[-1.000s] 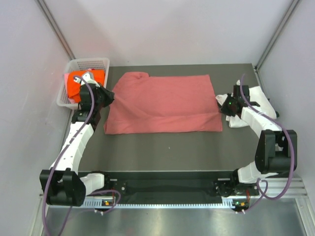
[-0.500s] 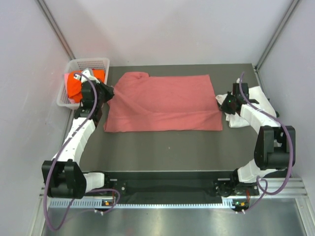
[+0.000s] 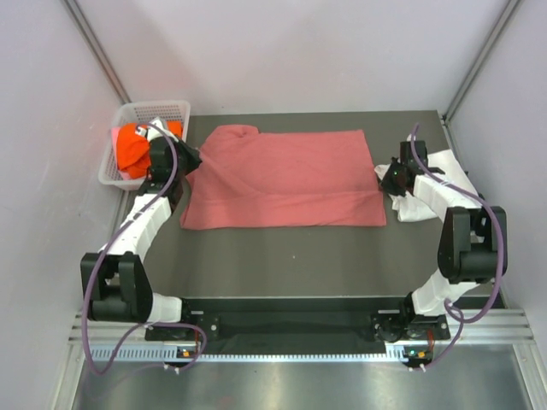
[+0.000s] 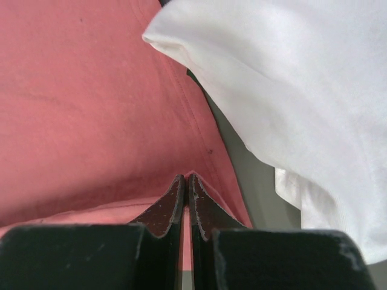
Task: Fold and stack the t-shirts
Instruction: Fold the tshirt
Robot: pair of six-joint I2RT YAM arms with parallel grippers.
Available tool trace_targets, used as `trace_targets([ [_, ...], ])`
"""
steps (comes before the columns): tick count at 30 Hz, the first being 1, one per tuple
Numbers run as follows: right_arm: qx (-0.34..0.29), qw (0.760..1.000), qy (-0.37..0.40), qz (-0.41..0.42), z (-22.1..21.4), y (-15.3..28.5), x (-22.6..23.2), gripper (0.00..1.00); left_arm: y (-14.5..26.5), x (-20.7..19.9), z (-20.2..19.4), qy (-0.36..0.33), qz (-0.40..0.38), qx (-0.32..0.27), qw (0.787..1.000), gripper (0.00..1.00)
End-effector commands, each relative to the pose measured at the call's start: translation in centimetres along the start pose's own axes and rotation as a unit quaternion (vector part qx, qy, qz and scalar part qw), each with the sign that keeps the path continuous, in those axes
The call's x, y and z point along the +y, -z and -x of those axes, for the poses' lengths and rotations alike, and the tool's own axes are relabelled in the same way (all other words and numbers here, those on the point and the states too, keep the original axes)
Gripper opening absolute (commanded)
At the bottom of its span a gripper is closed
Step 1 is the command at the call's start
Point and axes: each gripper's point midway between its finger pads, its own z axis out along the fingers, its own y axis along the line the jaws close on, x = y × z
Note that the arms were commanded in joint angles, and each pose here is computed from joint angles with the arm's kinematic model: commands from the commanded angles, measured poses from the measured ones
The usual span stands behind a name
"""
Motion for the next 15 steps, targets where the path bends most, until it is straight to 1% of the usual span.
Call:
trace_targets([
  [1,-0.051,0.999,0.004,0.006,3.6,0.1,1.5,0.00,-0.8,-1.6,3.6,0.003,-0.021,-0.058,0.998,0.00],
  [11,-0.045,0.999,0.003,0.003,4.4,-1.7,2.1,0.00,-3.4,-1.1,3.3,0.010,-0.009,-0.054,0.998,0.00],
  [12,-0.046,0.999,0.004,0.007,4.6,-1.8,2.4,0.01,-3.9,-0.9,2.8,0.013,-0.008,-0.048,0.999,0.00],
  [13,-0.043,0.999,0.005,0.011,4.6,-2.0,2.5,0.07,-4.2,-0.9,2.6,0.018,-0.007,-0.046,0.999,0.02],
  [15,-0.042,0.999,0.005,0.011,4.9,-2.6,2.7,0.10,-5.1,-0.5,1.6,0.028,-0.006,-0.035,0.999,0.06],
])
